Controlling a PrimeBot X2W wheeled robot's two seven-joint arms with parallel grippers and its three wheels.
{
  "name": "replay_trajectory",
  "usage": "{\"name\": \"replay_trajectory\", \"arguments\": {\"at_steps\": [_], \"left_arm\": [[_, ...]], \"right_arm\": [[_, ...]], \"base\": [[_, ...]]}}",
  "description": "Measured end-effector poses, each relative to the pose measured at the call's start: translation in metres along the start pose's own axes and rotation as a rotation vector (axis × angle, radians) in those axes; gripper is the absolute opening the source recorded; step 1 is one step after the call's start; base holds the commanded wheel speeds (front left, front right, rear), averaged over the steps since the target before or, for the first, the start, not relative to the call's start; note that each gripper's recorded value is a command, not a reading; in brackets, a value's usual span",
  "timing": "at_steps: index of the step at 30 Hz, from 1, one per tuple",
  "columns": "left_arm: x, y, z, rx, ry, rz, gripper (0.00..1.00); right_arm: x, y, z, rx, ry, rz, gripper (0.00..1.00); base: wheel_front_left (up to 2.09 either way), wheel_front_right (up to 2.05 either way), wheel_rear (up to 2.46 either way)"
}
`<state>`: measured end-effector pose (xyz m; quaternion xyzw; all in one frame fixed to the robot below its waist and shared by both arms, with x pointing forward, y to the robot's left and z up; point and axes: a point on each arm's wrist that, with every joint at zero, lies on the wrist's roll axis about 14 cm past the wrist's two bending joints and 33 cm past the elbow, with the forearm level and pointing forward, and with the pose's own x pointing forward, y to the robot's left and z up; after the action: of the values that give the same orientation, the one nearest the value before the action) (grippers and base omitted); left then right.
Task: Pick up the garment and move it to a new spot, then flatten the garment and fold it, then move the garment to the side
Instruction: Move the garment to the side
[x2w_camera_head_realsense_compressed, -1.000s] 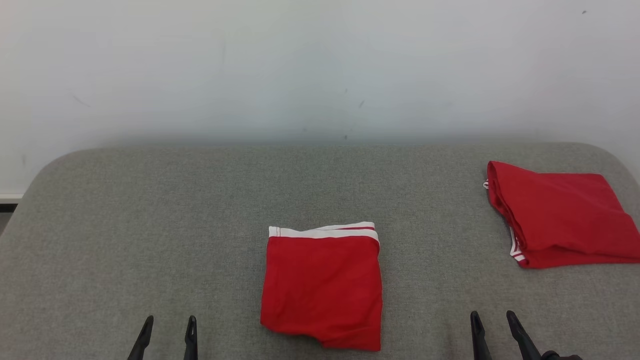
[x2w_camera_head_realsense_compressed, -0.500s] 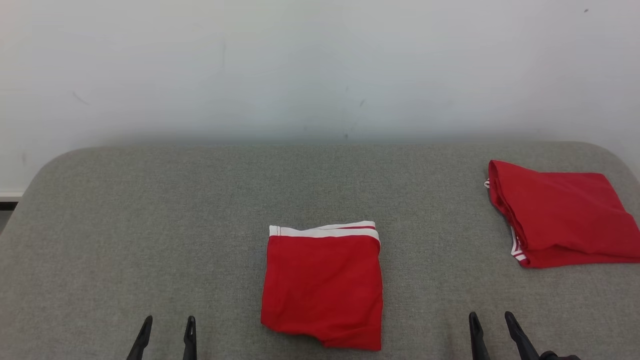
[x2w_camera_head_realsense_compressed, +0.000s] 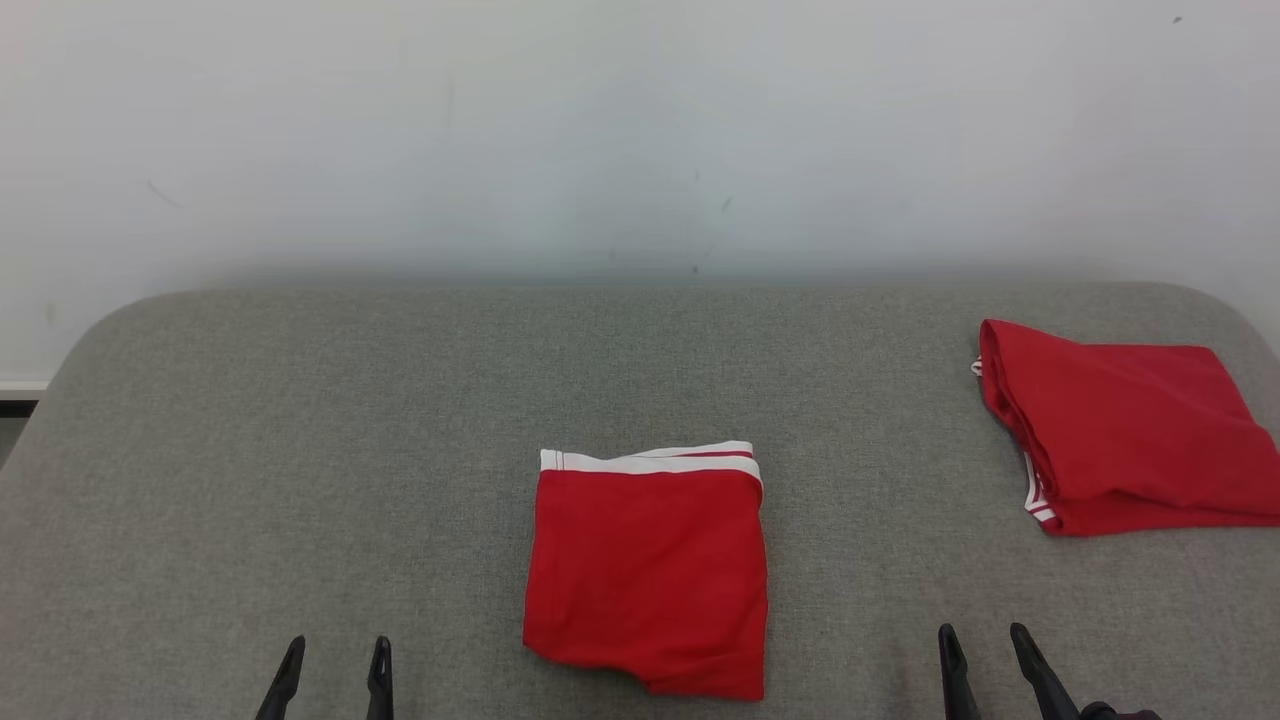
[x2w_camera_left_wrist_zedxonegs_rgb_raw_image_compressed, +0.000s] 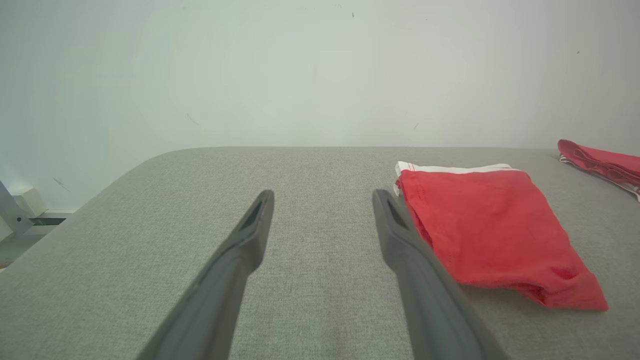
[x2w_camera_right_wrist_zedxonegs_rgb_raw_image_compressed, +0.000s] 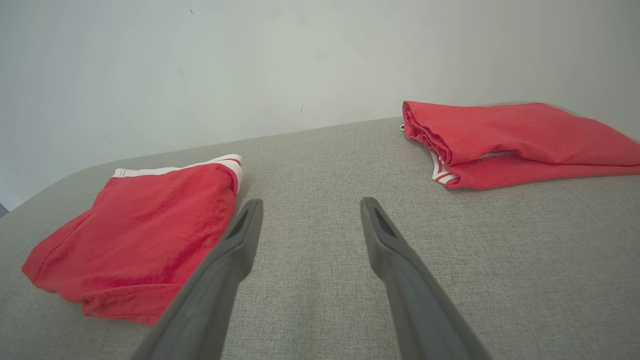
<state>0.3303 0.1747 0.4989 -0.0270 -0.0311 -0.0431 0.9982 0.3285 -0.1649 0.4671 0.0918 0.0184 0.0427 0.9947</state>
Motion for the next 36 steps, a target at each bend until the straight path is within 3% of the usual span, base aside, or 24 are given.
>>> {"name": "replay_trajectory", "arguments": {"at_steps": [24, 36], "left_arm": [[-0.003, 0.004, 0.002, -0.002, -0.006, 0.018, 1.0], [-0.01, 0.008, 0.0, -0.008, 0.0, 0.037, 1.0]], "right_arm": [[0.003, 0.005, -0.002, 0.0, 0.007, 0.018, 1.0], [0.042, 0.049, -0.014, 0.023, 0.062, 0.153, 1.0]], "base": [[0.0, 0.0, 0.0], [0.0, 0.0, 0.0]]}}
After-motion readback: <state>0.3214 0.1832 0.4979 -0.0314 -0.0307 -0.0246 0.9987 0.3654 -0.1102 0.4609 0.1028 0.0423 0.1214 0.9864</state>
